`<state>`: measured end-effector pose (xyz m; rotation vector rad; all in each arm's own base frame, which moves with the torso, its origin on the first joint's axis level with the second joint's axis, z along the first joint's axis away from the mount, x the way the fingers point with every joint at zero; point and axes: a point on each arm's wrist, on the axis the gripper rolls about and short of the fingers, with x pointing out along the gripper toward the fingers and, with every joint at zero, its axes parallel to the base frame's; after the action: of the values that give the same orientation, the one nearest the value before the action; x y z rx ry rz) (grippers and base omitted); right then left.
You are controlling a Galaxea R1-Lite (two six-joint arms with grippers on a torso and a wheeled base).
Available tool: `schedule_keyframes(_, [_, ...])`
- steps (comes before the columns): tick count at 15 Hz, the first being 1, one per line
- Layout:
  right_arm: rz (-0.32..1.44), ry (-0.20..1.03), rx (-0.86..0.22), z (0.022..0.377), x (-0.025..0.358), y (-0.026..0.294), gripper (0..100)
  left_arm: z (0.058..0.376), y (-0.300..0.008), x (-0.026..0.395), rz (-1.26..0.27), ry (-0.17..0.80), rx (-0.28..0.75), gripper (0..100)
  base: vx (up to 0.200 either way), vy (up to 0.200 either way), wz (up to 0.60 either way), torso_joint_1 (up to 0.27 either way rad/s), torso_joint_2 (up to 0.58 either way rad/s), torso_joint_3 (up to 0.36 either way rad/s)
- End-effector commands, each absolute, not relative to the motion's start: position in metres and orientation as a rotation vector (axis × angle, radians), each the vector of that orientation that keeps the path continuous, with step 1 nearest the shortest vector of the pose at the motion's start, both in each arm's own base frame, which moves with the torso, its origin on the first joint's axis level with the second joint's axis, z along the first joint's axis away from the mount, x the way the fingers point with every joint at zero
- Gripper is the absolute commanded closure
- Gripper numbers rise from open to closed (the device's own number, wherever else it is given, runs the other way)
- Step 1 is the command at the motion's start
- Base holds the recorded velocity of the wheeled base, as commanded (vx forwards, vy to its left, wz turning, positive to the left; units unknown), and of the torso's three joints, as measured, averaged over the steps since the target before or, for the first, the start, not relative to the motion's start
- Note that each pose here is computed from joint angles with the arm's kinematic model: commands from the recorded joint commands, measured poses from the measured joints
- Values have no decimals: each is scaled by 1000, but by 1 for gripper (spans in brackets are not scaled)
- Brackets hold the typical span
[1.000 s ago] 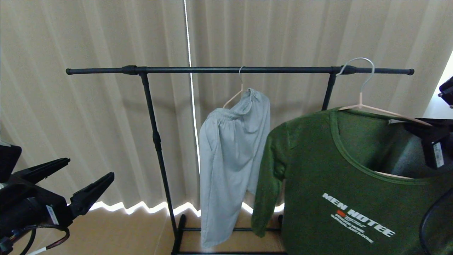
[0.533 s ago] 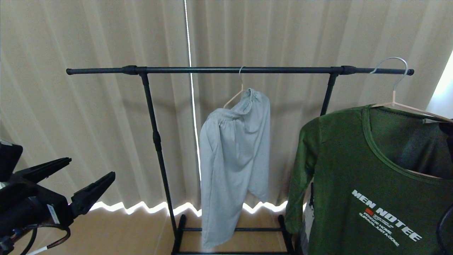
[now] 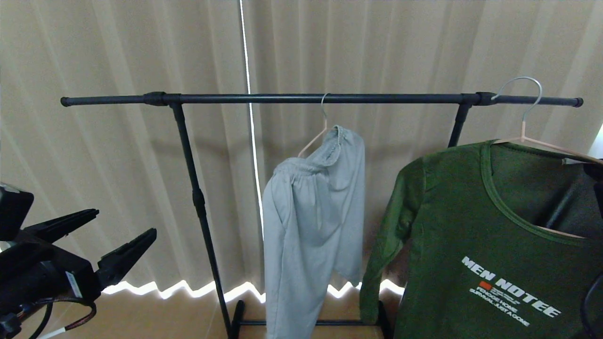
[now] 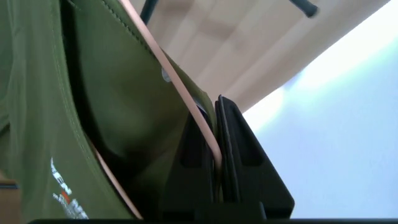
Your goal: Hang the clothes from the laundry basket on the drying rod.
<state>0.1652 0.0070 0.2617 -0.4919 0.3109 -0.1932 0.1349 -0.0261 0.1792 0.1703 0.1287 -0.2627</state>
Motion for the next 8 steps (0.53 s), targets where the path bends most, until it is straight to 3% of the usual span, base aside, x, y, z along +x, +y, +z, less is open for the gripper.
schedule_keyframes(1, [-190,316,-494,260,167,8,100,179,-26,135,-263,131,171,0,200,0,0,-2,2,7])
schedule_keyframes(7, [-185,323,-493,259,169,8,100,179,-26,134,-263,128,174,0,200,0,0,2,2,4])
schedule_keyframes(8, [-185,324,-494,259,169,8,100,179,-26,133,-263,126,174,0,0,0,0,0,0,0])
